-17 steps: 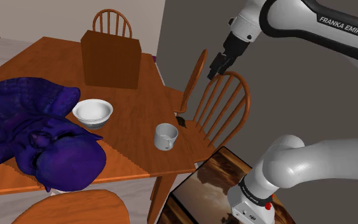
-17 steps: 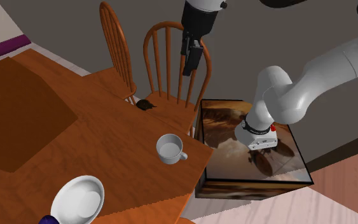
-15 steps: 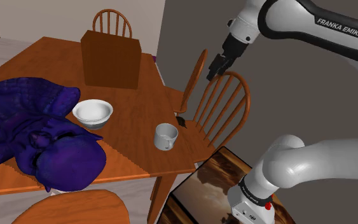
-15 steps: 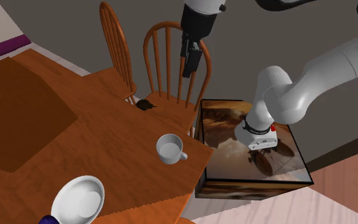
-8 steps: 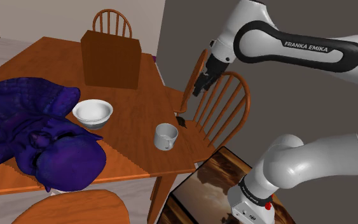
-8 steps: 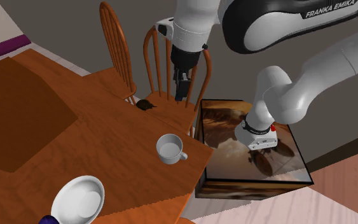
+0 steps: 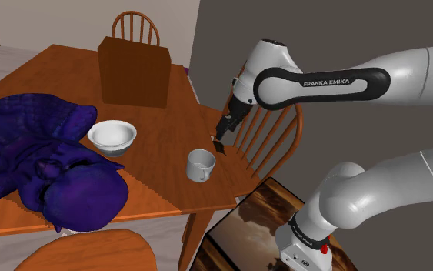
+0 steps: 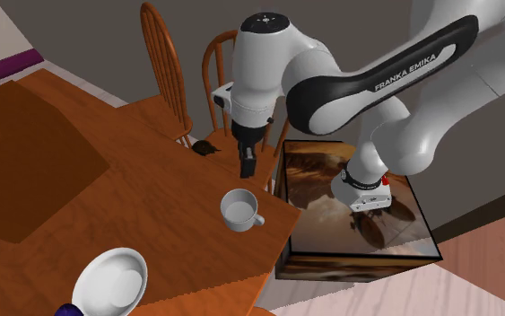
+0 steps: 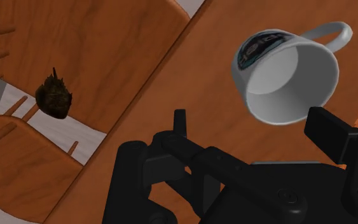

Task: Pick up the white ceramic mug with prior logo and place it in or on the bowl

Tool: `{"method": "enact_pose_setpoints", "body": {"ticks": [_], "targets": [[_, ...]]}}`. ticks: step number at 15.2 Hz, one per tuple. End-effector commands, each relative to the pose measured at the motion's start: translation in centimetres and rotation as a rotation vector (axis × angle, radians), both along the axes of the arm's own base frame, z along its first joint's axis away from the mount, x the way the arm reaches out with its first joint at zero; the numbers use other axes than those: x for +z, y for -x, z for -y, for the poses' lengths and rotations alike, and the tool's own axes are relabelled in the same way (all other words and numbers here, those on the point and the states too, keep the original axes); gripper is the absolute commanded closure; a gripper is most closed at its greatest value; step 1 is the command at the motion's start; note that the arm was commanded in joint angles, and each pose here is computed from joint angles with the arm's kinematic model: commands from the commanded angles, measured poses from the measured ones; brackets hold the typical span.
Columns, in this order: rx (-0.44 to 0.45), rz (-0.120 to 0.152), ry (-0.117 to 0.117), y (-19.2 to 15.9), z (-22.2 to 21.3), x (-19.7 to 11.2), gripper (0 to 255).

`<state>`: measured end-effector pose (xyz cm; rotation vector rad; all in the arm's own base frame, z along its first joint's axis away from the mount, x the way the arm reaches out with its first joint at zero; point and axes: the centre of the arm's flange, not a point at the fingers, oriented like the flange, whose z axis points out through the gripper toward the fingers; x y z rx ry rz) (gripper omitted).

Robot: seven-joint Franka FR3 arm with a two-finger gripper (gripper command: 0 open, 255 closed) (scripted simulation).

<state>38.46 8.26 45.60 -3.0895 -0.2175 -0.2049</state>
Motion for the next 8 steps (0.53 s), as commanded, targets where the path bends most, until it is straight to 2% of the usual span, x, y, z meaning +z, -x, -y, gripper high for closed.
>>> {"method": "enact_pose_setpoints", "body": {"ticks": [1,6,8], "targets": [[0.008,-0.008,-0.007,-0.8,-0.9,-2.3,0],[0.028,-0.033,-0.023,-2.2,-2.9,-8.2,0],[0.028,-0.033,-0.023,-2.3,-3.0,-9.3,0]]}}
